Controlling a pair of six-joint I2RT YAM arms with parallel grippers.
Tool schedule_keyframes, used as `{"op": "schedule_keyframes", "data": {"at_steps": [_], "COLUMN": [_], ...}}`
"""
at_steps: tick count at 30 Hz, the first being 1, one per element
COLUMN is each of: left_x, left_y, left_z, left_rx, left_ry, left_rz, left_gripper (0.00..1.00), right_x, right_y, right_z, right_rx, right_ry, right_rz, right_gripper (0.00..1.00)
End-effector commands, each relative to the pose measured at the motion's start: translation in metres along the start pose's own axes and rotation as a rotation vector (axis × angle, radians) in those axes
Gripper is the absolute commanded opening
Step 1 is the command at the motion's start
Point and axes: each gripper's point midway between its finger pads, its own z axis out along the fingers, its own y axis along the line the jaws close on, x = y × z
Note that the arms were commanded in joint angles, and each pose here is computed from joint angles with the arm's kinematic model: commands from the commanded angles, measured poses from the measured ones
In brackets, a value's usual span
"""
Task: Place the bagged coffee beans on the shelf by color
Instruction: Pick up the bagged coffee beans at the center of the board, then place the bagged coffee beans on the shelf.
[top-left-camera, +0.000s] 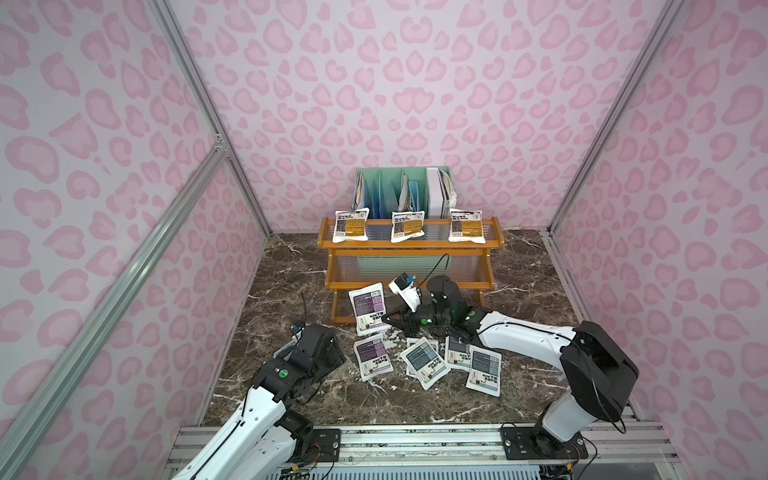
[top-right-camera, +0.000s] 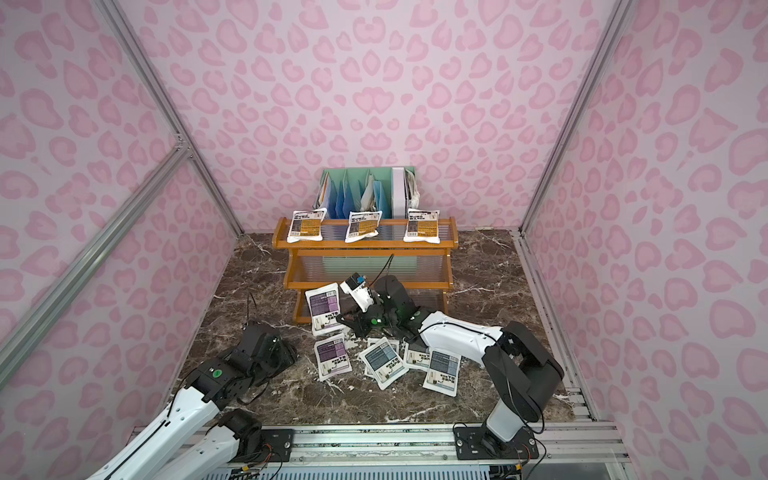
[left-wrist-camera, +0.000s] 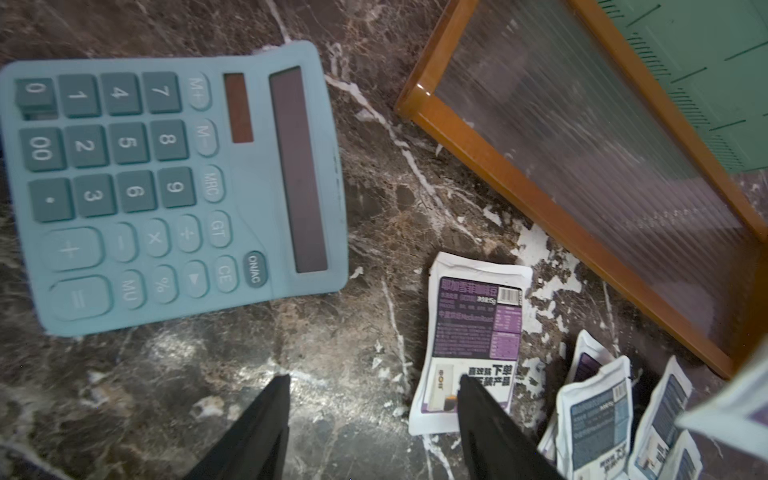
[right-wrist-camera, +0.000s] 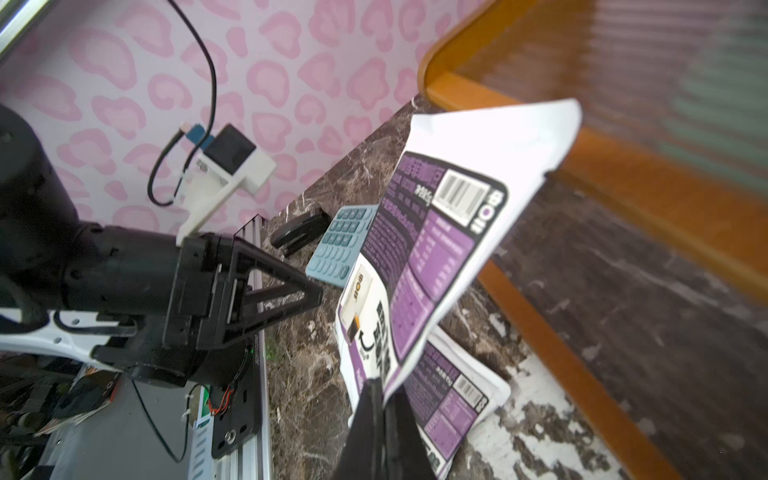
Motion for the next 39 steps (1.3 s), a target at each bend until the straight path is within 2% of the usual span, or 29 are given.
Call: {"op": "schedule_keyframes", "data": {"at_steps": [1, 6, 11, 18, 28, 32, 34, 38, 39], "left_x": [-0.002, -0.003, -0.006, -0.004, -0.005, -0.006, -0.005, -0.003, -0.004], "left_y": [0.020, 0.023, 0.023, 0.024, 0.020, 0.018, 0.019, 0.021, 0.021], "left_z": [-0.003, -0.005, -0.008, -0.007, -0.008, -0.009, -0.009, -0.008, -0.008], "left_rx": [-0.075, -0.071, -0.076, -0.077, -0.072, -0.069, -0.073, -0.077, -0.075], "left_ry": [-0.032, -0.051, -0.060, -0.051, -0.047, -0.044, -0.041, -0.037, -0.038], "left_rz": [-0.023, -0.035, -0.025, -0.017, -0.006, -0.011, -0.013, -0.016, -0.017], "left_gripper": [0.67, 0.67, 0.67, 0.67, 0.68, 0.68, 0.68, 0.68, 0.68], "right_x": [-0.031, -0.062, -0.062, -0.082, -0.087, -0.083, -0.081, -0.083, -0.070], "right_y": [-0.012, -0.032, -0.049, -0.051, -0.075, -0.080, -0.080, -0.076, -0.080], "right_z": [0.001, 0.018, 0.042, 0.048, 0.051, 0.049, 0.047, 0.041, 0.040], "right_rx": [0.094, 0.164, 0.170, 0.159, 0.171, 0.193, 0.201, 0.216, 0.231], "right_ry": [-0.065, -0.121, -0.092, -0.140, -0.162, -0.164, -0.168, -0.179, -0.157], "right_rz": [-0.028, -0.015, 0.021, 0.022, 0.088, 0.109, 0.122, 0.114, 0.123], "right_gripper": [0.00, 0.00, 0.00, 0.00, 0.01, 0.24, 0.33, 0.42, 0.44]}}
